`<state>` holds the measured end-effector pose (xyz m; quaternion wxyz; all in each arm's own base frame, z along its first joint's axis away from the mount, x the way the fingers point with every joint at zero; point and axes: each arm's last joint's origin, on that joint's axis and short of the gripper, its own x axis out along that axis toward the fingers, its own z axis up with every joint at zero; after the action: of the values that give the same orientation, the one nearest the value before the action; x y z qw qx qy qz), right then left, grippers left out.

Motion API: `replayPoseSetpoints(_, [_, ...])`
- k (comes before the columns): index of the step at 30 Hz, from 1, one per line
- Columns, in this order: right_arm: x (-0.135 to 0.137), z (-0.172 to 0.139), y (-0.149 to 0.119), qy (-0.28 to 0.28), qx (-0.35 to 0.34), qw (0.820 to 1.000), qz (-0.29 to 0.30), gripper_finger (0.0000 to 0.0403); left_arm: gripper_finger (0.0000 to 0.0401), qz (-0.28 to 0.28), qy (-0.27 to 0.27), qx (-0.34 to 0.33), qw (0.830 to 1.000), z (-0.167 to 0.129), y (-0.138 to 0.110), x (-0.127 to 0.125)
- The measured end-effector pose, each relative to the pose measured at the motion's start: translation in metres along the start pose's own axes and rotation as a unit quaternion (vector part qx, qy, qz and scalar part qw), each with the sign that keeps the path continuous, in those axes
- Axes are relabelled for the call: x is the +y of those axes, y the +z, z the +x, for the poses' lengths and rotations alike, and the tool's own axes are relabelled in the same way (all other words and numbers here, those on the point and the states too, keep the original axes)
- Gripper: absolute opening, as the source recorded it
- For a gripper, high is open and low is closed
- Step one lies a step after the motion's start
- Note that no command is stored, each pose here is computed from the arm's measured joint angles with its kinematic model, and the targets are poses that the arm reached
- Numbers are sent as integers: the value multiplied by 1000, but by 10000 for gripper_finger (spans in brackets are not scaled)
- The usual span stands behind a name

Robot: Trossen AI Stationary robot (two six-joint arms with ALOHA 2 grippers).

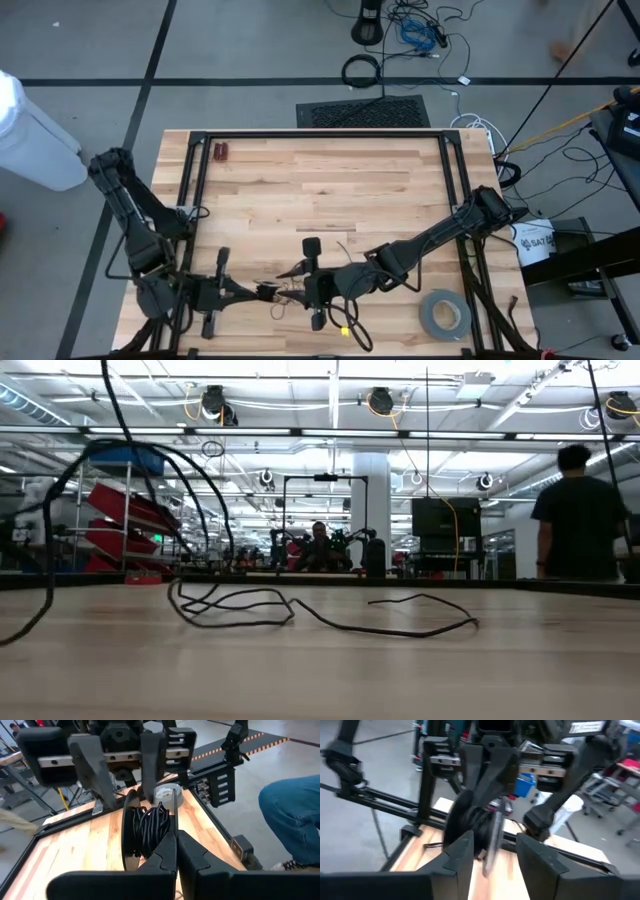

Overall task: Coil cords
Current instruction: Coil the black wire on the spool

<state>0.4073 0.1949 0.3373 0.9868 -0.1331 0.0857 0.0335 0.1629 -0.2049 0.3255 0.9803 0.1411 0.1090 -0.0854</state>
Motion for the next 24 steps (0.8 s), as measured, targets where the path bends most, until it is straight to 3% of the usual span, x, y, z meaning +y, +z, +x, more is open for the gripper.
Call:
replayPoseSetpoints(13, [-2, 4, -3, 27, -1, 1000, 7, 9, 0, 2, -17, -15, 1000, 9, 3, 3])
replayPoseSetpoints(24, [-2, 2, -1, 22, 0, 1000, 6, 2, 13, -7, -14, -24, 1000, 9, 6, 3])
